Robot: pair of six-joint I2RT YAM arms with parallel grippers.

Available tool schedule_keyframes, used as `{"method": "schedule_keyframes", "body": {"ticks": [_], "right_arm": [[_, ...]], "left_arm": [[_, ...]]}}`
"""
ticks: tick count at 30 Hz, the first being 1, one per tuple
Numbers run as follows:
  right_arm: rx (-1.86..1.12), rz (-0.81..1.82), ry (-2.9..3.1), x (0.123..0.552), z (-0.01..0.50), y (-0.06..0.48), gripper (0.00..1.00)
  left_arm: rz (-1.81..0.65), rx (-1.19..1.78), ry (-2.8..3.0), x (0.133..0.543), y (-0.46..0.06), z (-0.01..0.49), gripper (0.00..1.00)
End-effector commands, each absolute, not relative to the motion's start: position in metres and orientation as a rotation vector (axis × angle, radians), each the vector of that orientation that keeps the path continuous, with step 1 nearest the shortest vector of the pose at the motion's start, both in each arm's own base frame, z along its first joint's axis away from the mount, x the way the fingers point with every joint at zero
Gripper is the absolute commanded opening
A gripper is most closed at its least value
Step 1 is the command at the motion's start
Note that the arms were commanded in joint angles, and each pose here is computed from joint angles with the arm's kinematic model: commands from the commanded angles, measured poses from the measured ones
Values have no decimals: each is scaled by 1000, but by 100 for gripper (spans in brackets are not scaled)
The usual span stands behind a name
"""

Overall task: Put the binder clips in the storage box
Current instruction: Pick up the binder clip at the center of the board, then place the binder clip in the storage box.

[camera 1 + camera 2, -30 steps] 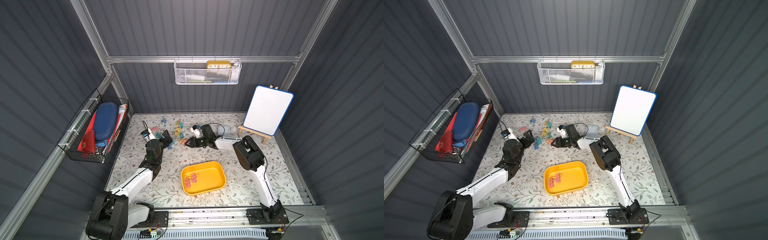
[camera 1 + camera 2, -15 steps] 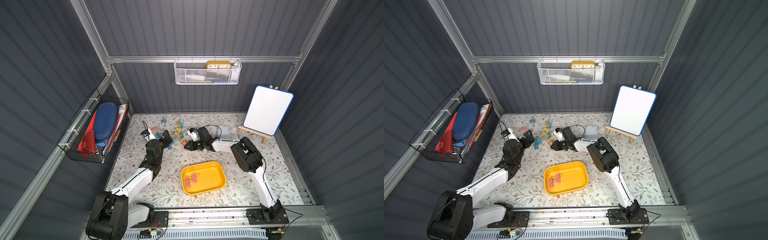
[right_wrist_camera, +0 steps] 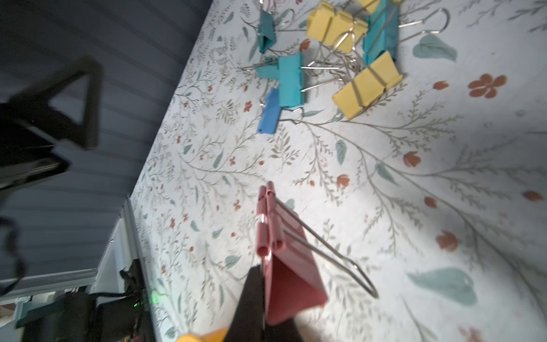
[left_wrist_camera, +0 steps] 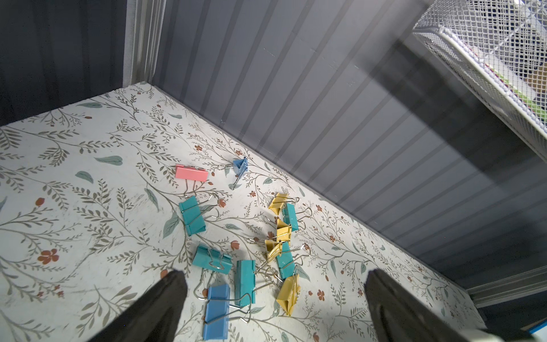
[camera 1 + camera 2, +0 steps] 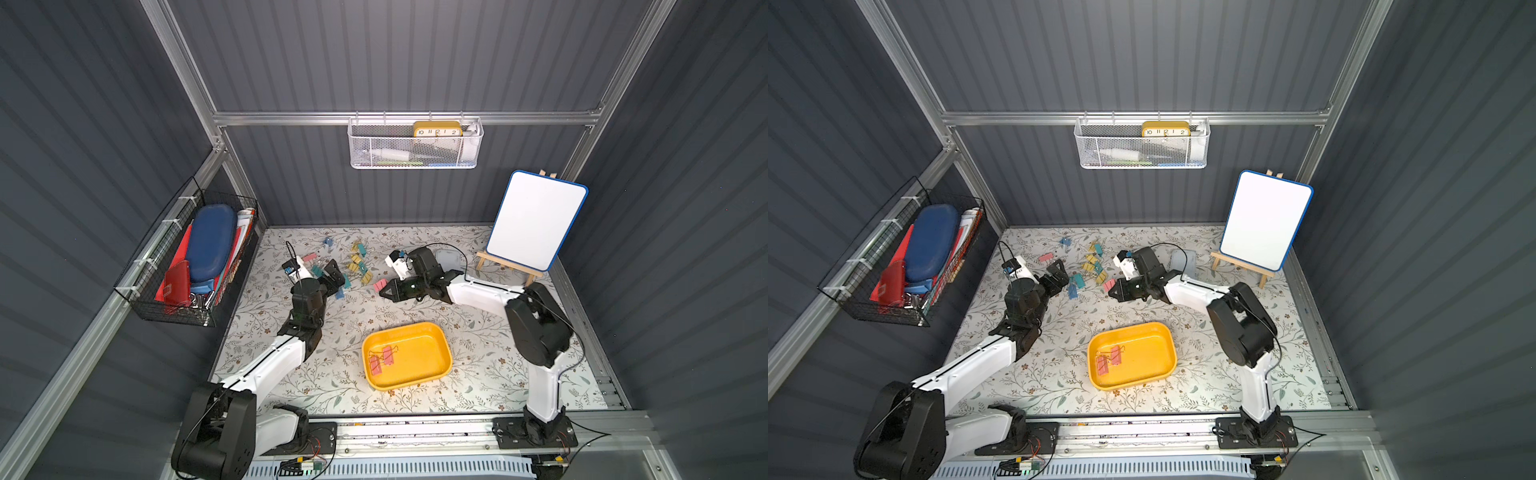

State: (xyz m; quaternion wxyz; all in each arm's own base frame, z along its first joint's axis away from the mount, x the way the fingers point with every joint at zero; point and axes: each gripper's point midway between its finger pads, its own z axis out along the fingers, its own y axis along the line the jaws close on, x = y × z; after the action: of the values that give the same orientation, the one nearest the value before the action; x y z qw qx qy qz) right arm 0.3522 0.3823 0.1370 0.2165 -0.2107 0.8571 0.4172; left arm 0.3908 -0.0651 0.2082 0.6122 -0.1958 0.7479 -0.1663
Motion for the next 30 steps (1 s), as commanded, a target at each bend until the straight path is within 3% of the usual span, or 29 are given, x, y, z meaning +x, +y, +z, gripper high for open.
{"method": "schedule_keyframes", "body": {"ticks": [1,8,14,27,30], "right_arm": [[-714,1117,2475,289,153,363,0],[-947,1100,2758,169,160,330,0],[-1080,1096,2958,110,154,312,0],[-1158,943,3016,130,105,341,0],[-1157,963,3015,133,99,349,5]], "left_arm": [[-377,-411,1702,390,-66,217,99],[-383,-384,1706,391,-69,219,99],[-412,-361,1703,390,-74,219,99],[-505,-212,1691,385,-98,226,99],[-502,-207,1704,387,-99,222,99]]}}
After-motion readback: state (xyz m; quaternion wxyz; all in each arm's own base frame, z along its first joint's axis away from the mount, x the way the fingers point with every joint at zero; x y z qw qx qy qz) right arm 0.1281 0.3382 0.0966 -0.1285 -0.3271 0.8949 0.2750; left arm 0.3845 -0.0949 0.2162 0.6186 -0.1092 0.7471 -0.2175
